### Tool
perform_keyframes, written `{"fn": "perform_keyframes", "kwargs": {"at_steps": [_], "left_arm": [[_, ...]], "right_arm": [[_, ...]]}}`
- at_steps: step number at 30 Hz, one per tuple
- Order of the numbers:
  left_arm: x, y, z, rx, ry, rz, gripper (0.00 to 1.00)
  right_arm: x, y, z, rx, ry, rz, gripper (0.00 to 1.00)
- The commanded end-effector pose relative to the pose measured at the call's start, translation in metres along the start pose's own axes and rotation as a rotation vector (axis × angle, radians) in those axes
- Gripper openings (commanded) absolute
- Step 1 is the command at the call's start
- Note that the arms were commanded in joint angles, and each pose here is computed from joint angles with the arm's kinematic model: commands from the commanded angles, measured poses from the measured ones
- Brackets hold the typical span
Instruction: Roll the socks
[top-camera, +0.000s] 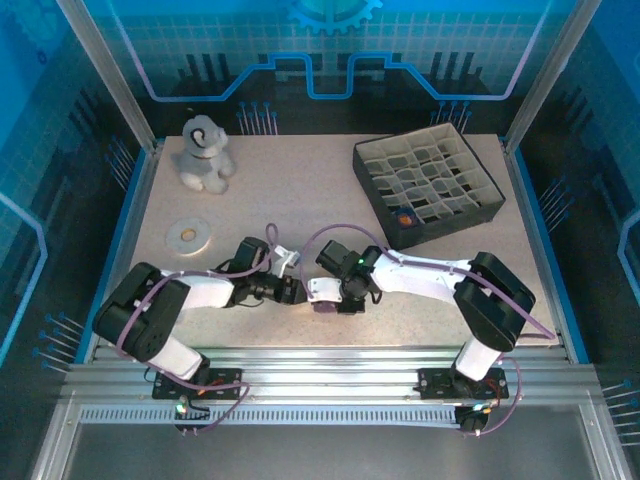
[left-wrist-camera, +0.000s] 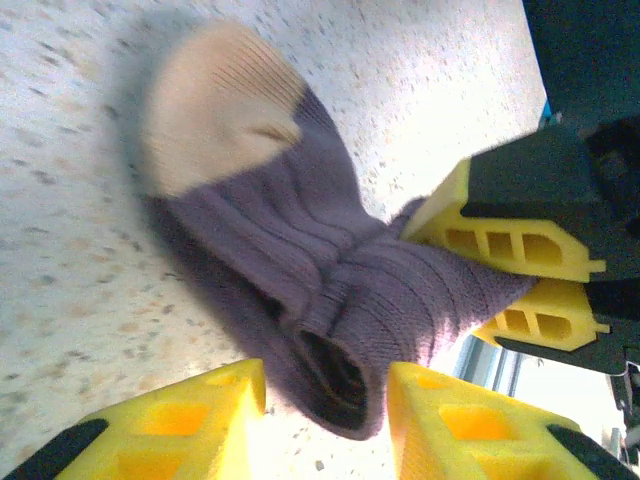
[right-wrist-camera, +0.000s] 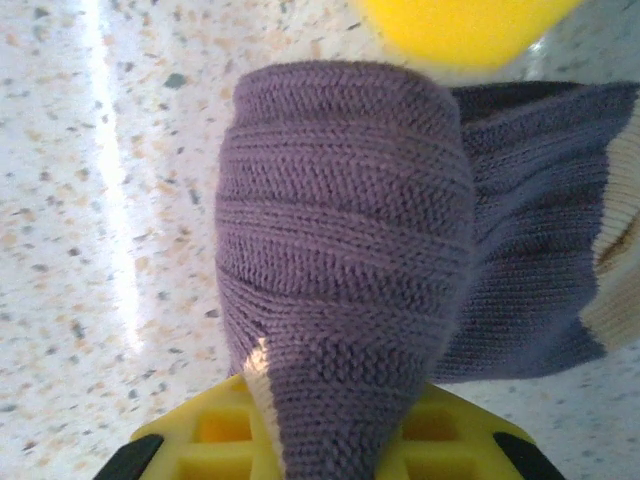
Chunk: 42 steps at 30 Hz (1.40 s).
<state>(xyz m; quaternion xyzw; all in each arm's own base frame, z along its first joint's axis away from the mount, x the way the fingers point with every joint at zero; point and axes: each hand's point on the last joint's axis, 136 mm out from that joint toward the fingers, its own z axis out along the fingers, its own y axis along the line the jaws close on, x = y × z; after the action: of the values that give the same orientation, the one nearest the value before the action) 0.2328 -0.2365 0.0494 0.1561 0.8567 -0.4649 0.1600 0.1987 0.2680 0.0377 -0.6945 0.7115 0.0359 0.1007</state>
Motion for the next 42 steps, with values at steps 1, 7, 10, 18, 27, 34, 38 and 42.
{"fn": "perform_keyframes", "kwargs": {"at_steps": [1, 7, 10, 18, 27, 34, 38, 42], "left_arm": [[-0.010, 0.001, -0.012, -0.027, -0.023, 0.002, 0.34], [-0.018, -0.001, -0.013, -0.013, -0.011, 0.001, 0.23], [-0.024, -0.006, -0.008, 0.012, -0.005, -0.003, 0.16], [-0.027, 0.003, -0.001, -0.031, -0.034, 0.003, 0.14], [-0.019, -0.007, -0.025, -0.227, -0.081, 0.314, 0.21], [-0.019, -0.034, -0.053, -0.236, -0.280, 0.535, 0.25], [-0.011, -0.061, -0.059, -0.185, -0.341, 0.716, 0.25], [0.002, -0.087, -0.056, -0.141, -0.338, 0.916, 0.28]], "right_arm": [[0.009, 0.024, -0.003, -0.173, 0.030, 0.064, 0.00], [0.008, 0.032, 0.002, -0.259, 0.038, 0.085, 0.00], [0.007, 0.034, 0.004, -0.300, 0.034, 0.105, 0.00], [0.005, 0.034, 0.008, -0.425, 0.017, 0.195, 0.00], [0.012, 0.032, 0.018, -0.503, 0.072, 0.265, 0.00], [0.015, 0.029, 0.021, -0.527, 0.092, 0.299, 0.00], [0.017, 0.027, 0.022, -0.544, 0.098, 0.318, 0.00], [0.018, 0.024, 0.021, -0.559, 0.095, 0.341, 0.00]]}}
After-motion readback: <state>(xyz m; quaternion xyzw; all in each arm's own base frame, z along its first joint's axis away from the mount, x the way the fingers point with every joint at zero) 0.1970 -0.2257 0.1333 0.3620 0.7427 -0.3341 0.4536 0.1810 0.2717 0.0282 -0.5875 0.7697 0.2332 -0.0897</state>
